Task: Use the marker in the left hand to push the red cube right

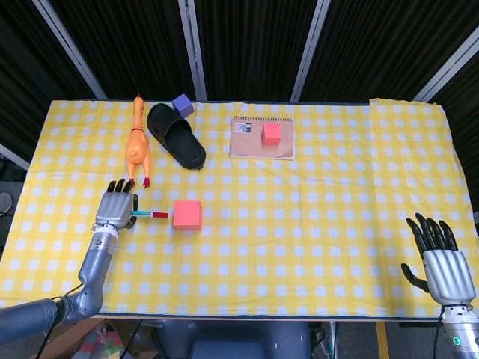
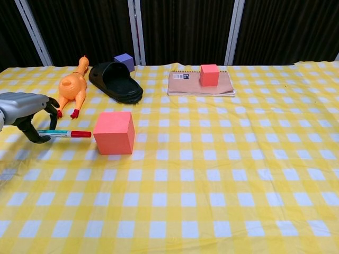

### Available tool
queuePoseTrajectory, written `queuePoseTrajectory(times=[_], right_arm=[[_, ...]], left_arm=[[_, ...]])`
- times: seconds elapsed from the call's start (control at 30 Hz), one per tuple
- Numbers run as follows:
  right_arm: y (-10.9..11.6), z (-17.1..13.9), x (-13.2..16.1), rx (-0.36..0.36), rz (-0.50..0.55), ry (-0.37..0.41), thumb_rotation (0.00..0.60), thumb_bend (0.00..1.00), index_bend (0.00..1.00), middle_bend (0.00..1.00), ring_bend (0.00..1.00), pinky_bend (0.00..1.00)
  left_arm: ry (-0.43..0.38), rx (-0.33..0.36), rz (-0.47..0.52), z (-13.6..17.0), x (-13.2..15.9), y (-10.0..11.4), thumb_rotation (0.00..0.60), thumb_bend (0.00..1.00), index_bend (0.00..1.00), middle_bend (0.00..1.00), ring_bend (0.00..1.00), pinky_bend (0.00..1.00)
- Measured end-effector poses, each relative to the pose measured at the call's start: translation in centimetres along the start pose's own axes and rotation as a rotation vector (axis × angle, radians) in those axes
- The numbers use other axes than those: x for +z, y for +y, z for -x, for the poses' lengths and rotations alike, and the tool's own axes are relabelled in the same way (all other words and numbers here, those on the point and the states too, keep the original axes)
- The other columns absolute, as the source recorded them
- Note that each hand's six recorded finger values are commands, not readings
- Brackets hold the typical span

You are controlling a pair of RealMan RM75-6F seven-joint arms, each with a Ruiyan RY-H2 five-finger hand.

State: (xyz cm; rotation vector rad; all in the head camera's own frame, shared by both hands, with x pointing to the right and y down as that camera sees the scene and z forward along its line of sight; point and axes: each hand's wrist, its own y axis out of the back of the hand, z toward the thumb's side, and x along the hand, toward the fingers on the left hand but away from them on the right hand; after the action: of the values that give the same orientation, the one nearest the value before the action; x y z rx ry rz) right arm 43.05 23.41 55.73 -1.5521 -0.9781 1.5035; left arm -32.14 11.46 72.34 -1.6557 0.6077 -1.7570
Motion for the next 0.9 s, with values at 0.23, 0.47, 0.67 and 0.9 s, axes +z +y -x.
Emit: queuePoseTrajectory(times=[0.23,0.47,0.67,0.9], right_arm=[[0.0,0.0,0.0,0.001,0.002,0.0,0.6,0.35,0.0,0.0,0.0,0.0],[0.0,0.0,0.0,0.0,0.006,0.001,0.6,0.35,0.0,0.0,0.0,0.0],[0.1,0.0,0.1,-0.001,0.009,0.004,0.6,0.35,0.0,0.0,0.0,0.0],[0.1,0.0,0.1,-0.002,0.015,0.006,0.6,0.35,0.0,0.0,0.0,0.0]], left_arm=[[0.02,-0.012,0.01,0.4,0.1,0.1,0.6,0.48,0.58,0.09,0.0,0.0],[0.005,-0.02,0.028,0.3,2.0,-0.3,0.6,0.48,0.58,0.09,0.0,0.0],[-0.006,-0.03,0.034,-0.1,4.0,-0.4,0.6,0.48,0.59,0.09,0.0,0.0],[-0.015,-0.021,0.055,-0.6,6.4,0.5,0.6,0.48,0.59,0.09,0.0,0.0]])
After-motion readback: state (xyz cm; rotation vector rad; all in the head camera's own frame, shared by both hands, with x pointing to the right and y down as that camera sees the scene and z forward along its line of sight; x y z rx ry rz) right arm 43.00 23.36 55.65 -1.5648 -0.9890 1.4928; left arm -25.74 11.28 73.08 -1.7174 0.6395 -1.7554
